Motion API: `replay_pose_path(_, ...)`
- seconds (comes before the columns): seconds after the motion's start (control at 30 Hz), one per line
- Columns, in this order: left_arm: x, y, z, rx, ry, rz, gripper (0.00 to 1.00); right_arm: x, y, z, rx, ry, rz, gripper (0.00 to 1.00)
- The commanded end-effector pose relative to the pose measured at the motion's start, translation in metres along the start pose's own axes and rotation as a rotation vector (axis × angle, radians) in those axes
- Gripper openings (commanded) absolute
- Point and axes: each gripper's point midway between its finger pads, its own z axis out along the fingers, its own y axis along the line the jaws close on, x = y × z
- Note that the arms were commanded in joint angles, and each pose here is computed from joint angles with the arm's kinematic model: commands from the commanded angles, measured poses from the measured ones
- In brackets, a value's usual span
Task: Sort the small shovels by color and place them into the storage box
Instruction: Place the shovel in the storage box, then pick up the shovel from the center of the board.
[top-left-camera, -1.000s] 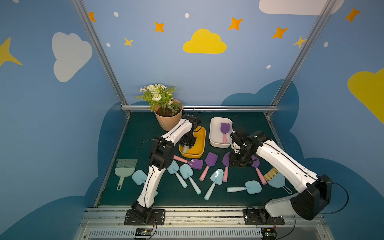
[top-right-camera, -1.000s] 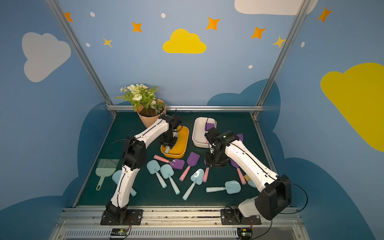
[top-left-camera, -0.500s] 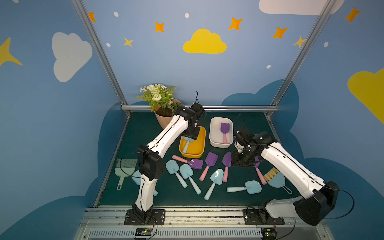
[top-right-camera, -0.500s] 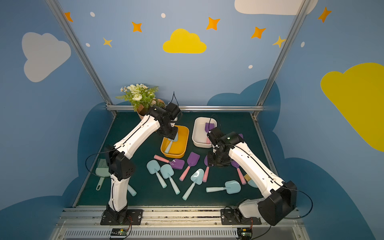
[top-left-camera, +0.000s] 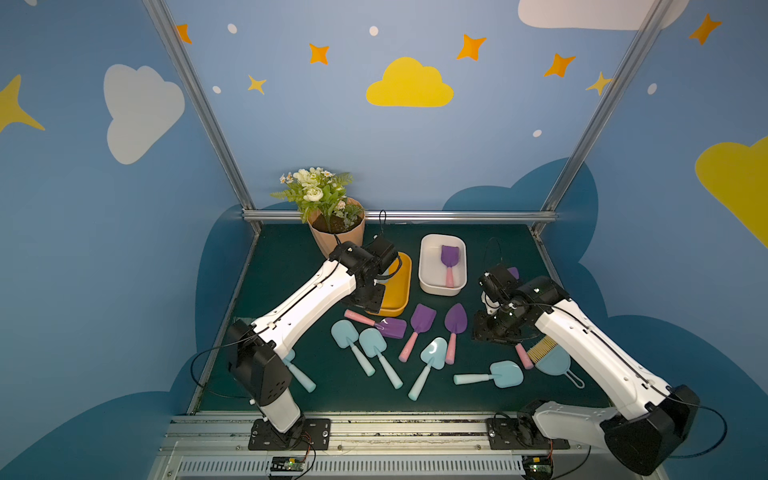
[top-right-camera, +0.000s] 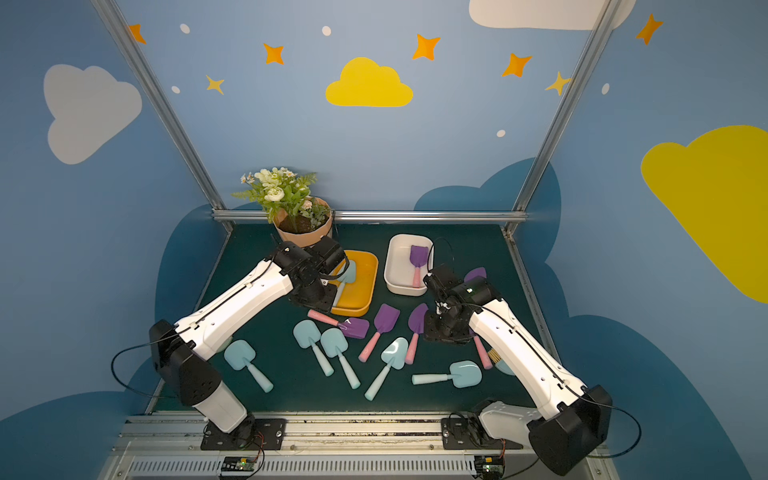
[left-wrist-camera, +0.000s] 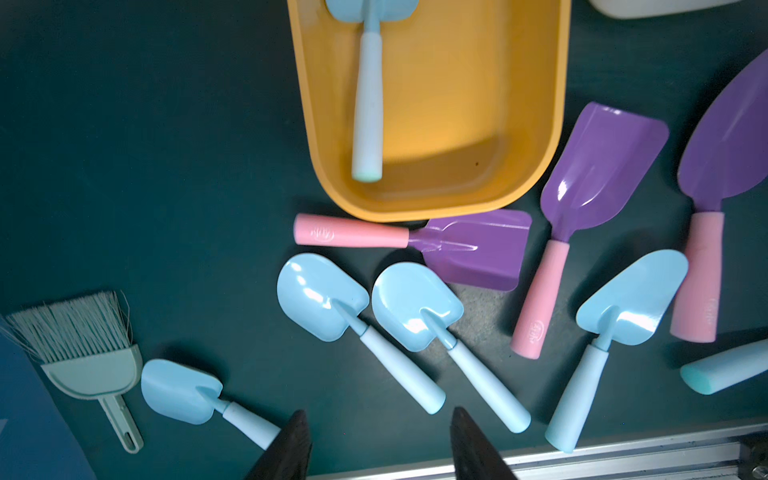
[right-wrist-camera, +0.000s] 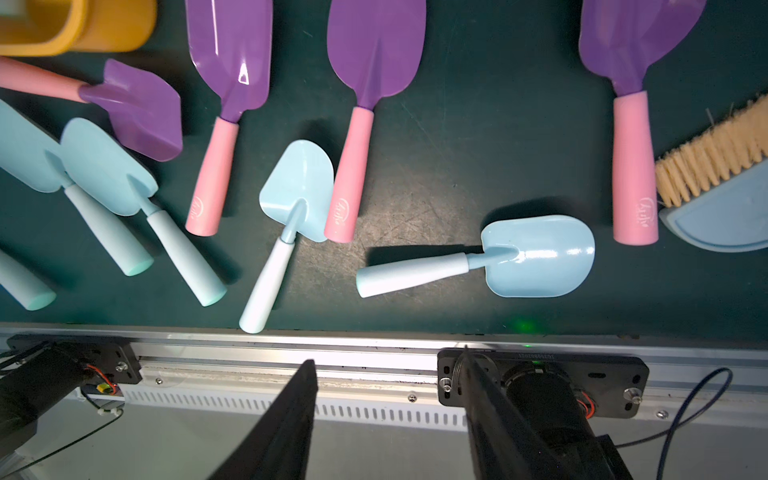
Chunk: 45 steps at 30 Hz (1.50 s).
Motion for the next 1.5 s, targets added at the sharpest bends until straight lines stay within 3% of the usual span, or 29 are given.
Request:
replay_pose_path(0.0, 0.008, -0.004, -0.003, 0.037, -0.032, -0.054, 0.46, 0.009, 0.004, 0.008, -0.043, 0.036, 0.007, 0.57)
replay_pose_path(0.33, 0.034, -0.010, 0.007, 0.073, -0.003, -0.066, 0.46, 0.013, 0.022, 0.046, -0.140, 0.097, 0.031, 0.55)
replay_pose_path(0.7, 0.063, 0.003, 0.015, 0.064, 0.011, -0.099, 0.46, 0.001, 0.041, 0.090, -0.150, 0.170, 0.049, 0.55)
replay_pose_path(1.47, 0.067, 0.011, 0.020, 0.043, 0.022, -0.096, 0.46, -0.003, 0.038, 0.140, -0.050, 0.266, 0.037, 0.55)
